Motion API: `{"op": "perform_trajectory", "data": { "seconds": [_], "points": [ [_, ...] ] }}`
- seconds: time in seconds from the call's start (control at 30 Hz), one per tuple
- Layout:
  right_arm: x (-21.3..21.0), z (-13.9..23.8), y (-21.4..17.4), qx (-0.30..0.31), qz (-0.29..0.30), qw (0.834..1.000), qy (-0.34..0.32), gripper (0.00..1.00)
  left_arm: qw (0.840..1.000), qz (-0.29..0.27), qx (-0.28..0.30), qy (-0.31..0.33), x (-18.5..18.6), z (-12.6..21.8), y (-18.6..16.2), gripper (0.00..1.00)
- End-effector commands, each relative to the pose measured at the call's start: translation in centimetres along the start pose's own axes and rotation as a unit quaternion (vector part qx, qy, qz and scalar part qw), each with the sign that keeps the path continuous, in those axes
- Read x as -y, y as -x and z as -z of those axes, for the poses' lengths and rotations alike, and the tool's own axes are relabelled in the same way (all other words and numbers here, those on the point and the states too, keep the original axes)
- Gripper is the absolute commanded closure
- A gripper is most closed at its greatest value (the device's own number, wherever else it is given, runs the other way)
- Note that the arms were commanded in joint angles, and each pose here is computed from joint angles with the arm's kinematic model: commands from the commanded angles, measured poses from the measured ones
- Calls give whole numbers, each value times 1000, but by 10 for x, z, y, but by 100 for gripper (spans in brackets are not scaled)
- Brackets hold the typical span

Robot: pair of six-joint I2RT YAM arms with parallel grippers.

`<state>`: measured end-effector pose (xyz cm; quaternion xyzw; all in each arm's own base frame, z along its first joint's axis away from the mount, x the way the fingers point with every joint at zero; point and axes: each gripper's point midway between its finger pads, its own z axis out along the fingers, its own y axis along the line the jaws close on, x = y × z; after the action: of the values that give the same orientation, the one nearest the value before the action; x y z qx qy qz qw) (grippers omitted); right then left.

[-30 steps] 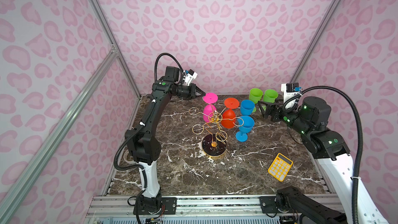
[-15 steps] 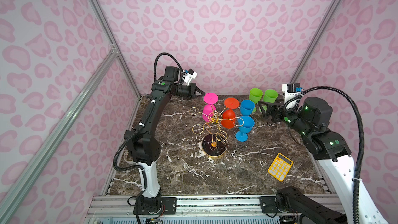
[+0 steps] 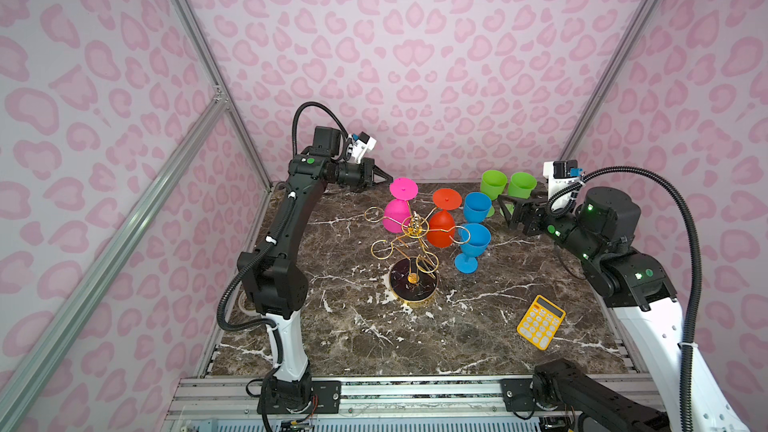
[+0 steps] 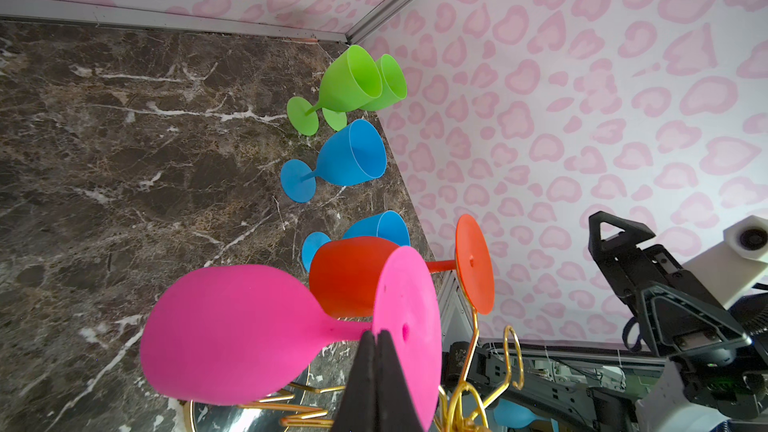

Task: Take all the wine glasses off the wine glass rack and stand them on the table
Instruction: 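Align the open left gripper around the magenta glass base on the rack, then close the left gripper on the magenta glass base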

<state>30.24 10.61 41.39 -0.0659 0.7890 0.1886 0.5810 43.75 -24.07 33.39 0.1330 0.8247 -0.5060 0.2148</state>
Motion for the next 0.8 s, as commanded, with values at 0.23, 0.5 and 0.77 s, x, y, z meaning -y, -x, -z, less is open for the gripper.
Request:
{"op": "perform_trajectory", "data": {
  "seconds": [0.23, 0.5, 0.77],
  "points": [
    [-5, -3, 5, 9, -3, 1000, 14, 7, 999, -2, -4, -40, 19, 6, 0, 96],
    [-7, -4, 5, 8, -8, 1000, 19, 7, 999, 8, -6, -49, 17, 7, -1, 96],
    [-8, -2, 7, 11, -8, 1000, 20, 7, 999, 22, -14, -43, 4, 2, -5, 94]
  ]
}}
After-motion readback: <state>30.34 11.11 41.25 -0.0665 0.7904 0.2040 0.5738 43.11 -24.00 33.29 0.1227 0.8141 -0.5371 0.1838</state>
